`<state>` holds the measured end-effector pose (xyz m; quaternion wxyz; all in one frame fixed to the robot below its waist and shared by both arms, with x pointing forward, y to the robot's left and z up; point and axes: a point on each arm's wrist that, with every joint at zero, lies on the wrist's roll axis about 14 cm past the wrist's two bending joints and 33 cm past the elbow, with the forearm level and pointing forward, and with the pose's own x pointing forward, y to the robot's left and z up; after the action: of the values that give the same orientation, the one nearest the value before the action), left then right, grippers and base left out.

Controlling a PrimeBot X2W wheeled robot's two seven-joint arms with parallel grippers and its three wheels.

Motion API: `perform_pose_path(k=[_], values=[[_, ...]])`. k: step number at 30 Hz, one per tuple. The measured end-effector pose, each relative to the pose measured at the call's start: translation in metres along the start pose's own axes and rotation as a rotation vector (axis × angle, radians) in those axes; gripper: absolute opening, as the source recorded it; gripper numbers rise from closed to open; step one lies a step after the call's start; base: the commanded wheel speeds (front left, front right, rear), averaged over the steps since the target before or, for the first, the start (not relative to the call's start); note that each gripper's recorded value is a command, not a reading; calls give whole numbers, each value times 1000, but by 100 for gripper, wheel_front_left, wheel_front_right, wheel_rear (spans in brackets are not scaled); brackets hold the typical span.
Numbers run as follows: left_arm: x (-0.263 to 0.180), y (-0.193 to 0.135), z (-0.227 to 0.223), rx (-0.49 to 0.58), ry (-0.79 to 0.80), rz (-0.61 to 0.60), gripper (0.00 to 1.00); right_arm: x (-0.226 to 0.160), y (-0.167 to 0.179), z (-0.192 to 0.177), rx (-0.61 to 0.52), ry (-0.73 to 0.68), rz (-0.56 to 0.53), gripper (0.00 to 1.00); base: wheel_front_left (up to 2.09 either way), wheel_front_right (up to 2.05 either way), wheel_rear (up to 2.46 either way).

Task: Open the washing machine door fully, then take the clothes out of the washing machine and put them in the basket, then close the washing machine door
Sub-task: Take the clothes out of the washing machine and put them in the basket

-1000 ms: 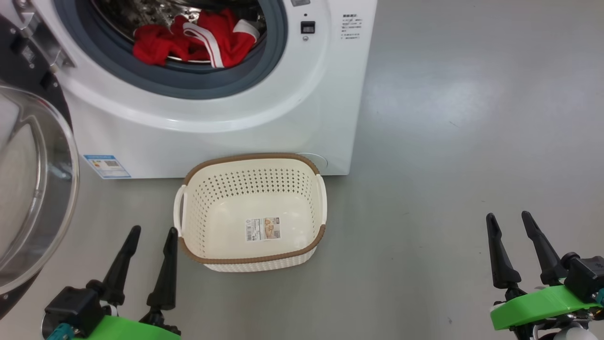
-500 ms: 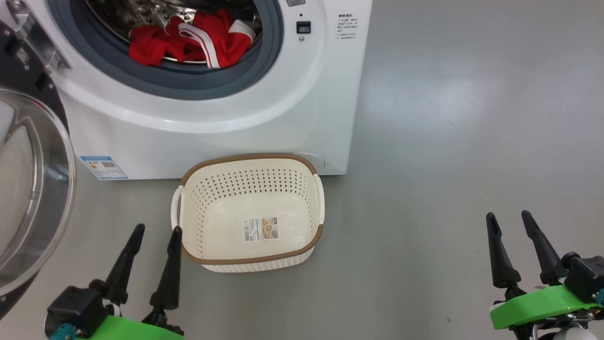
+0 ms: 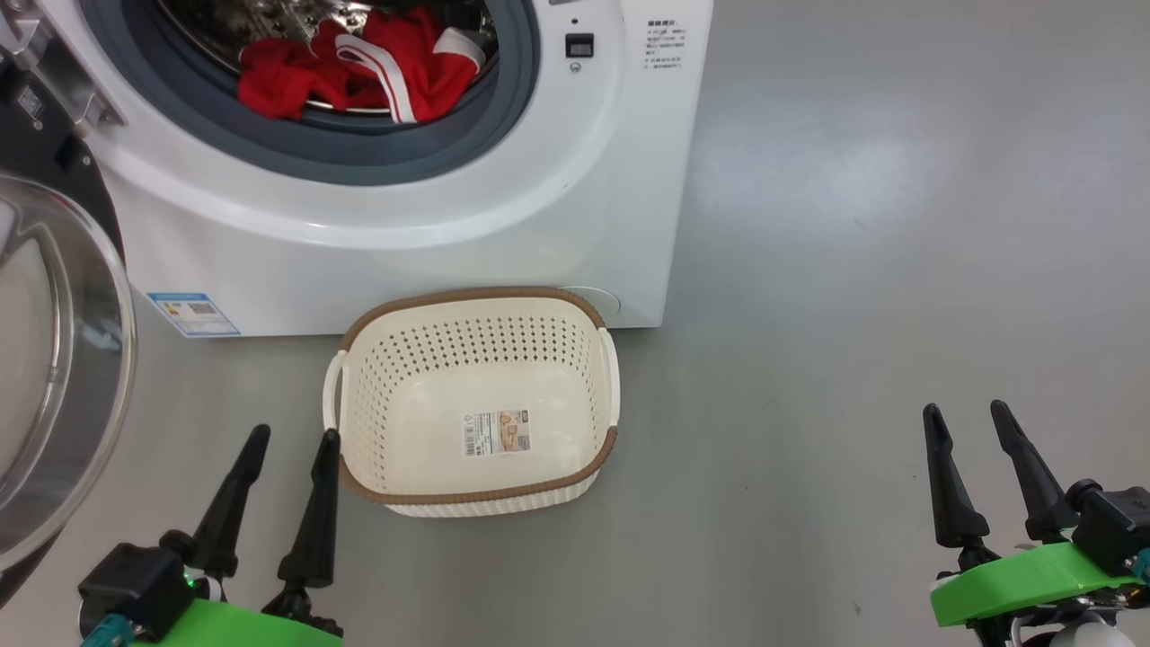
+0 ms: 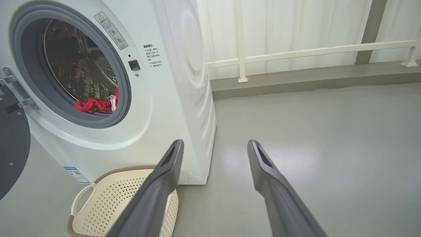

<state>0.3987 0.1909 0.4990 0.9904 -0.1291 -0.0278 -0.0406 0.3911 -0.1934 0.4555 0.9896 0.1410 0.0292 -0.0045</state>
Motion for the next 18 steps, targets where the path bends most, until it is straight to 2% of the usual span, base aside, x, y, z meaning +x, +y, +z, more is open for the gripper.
perform_pose_path(k=[18], values=[[2,1,-1,-1,2,2,100,1,3,-3,8,5,1,100,88,-88,0]])
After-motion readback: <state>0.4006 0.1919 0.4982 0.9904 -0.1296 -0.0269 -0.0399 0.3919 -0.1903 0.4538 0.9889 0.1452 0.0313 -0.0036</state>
